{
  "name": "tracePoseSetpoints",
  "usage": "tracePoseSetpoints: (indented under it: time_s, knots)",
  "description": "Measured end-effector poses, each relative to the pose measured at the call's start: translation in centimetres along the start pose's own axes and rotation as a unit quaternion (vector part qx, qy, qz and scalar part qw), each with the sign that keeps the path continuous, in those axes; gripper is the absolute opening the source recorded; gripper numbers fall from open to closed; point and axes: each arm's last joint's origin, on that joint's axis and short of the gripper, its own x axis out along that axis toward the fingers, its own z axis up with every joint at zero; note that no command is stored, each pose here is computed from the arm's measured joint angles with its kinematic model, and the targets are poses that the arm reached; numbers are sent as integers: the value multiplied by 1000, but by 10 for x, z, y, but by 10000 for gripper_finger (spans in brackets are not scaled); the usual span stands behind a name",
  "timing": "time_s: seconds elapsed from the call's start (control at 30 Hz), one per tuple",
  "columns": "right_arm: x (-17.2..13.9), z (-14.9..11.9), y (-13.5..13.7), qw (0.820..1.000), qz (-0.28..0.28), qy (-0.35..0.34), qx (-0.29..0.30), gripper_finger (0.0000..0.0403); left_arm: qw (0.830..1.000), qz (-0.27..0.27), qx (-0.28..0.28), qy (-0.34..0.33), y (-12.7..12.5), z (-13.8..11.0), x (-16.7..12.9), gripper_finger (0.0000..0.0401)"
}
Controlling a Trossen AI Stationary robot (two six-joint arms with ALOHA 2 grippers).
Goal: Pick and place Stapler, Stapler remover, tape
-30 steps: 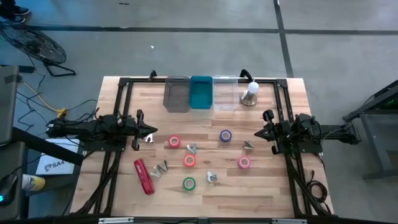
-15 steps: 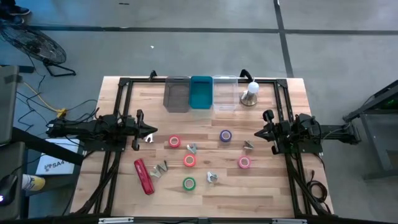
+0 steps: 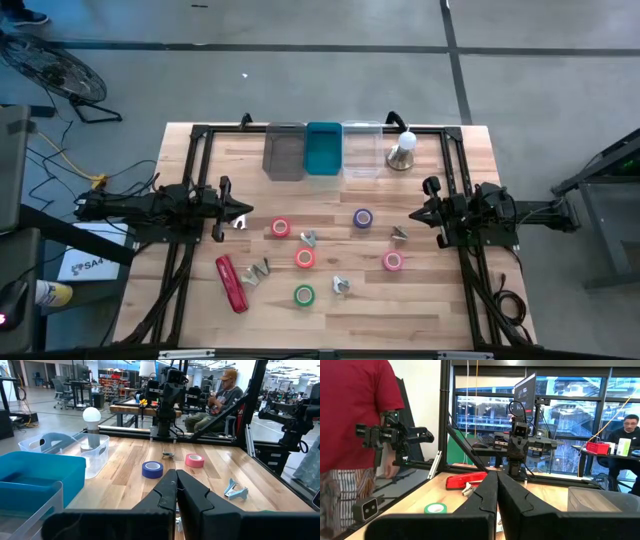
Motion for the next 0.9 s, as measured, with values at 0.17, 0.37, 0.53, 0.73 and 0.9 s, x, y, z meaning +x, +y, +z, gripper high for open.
tracePoseSetpoints:
  time_s: [0.17,0.37,0.53,0.73,0.9]
  knots:
    - [0,0,0,1000,0,0,0,0,1000,0,0,0,0,0,0,5]
    - [0,0,0,1000,0,0,0,0,1000,0,0,0,0,0,0,5]
    - [0,0,0,1000,0,0,0,0,1000,0,0,0,0,0,0,5]
    - [0,0,0,1000,0,0,0,0,1000,0,0,0,0,0,0,5]
    - [0,0,0,1000,-7,0,-23,0,1000,0,0,0,0,0,0,5]
